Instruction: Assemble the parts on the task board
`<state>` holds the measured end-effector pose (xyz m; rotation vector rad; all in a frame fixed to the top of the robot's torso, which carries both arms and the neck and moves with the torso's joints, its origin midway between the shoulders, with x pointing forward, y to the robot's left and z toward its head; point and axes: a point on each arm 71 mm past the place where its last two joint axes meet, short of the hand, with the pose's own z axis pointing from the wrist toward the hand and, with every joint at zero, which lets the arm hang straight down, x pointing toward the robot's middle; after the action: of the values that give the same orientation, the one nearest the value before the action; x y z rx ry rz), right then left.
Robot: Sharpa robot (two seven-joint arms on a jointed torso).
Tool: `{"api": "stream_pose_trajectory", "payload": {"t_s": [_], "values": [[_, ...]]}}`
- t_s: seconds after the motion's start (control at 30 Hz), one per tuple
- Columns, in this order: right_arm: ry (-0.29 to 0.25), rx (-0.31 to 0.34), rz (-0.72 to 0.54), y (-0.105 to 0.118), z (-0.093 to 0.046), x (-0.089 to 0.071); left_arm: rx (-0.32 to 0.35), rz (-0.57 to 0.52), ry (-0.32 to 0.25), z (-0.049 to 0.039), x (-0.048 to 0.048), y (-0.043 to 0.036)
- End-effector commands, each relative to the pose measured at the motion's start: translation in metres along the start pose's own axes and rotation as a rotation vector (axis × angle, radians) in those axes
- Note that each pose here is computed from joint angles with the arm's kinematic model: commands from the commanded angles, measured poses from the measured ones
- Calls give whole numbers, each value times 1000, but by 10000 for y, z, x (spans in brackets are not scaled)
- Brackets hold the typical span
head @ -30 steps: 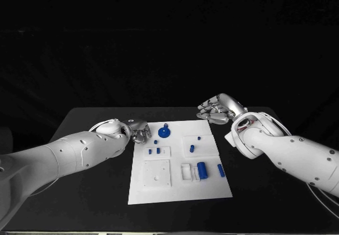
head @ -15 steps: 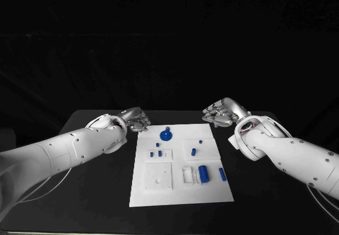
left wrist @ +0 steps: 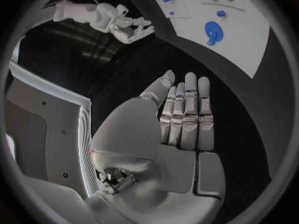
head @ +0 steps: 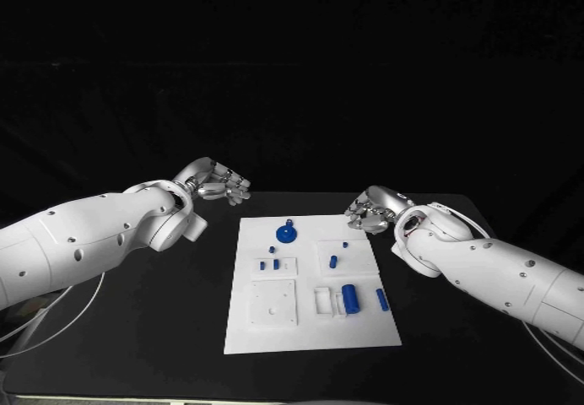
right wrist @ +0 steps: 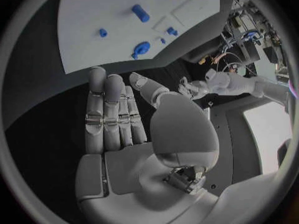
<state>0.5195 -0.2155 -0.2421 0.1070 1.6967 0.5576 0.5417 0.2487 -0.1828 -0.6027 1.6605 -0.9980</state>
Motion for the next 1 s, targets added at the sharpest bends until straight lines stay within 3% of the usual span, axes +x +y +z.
{"api": "stream_pose_trajectory", "payload": {"t_s": [0.03,0.23,0.4,0.67,1.0], "values": [[77,-5,-172,-17,22,108,29,-196,34,-49,38,-74],[101,2,-241,15,73,241,49,-252,55,-137,69,-138],[118,9,-280,46,108,300,59,-266,67,-160,99,-168],[170,31,-335,30,138,417,63,-274,74,-179,123,-188],[189,45,-376,3,152,482,63,-275,72,-198,112,-185]]}}
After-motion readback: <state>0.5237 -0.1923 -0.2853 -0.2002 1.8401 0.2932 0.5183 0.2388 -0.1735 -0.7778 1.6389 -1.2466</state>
